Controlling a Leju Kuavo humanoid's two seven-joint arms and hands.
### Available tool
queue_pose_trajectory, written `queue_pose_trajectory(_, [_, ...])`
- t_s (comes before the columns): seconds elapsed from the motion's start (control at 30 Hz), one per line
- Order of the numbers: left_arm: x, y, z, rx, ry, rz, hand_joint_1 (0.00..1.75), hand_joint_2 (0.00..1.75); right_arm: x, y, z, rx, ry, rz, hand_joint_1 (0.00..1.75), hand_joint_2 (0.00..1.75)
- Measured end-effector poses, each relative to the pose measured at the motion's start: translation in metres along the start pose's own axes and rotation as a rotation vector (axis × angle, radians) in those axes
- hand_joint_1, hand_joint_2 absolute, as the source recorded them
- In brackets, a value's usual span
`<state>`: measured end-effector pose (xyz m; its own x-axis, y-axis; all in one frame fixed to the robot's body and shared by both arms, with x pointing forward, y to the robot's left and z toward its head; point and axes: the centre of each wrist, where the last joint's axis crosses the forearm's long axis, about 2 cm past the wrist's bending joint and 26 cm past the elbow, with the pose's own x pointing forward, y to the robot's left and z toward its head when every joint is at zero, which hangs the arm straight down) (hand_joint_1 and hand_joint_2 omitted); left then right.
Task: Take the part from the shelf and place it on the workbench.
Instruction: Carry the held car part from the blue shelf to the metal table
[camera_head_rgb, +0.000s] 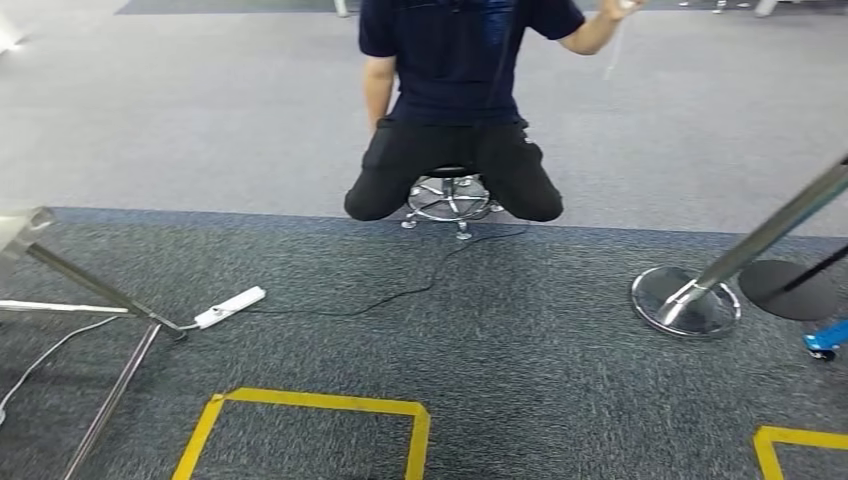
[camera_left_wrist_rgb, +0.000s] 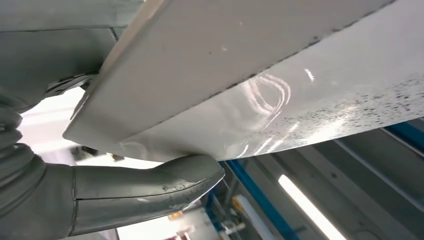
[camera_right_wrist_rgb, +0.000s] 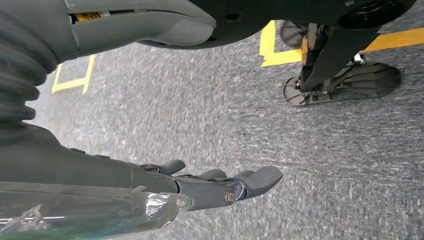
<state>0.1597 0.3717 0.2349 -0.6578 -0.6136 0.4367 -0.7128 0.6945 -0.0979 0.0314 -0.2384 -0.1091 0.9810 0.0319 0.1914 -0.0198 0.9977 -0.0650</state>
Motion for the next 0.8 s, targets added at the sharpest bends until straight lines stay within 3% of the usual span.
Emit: queue_pose_trajectory(0.8, [-0.0013, -0.0012, 0.0009, -0.004, 0.013, -0.004, 1.75, 1.75, -0.0004, -0.0021, -0.0004, -0.003, 0.007, -0.001, 0.0, 1.75])
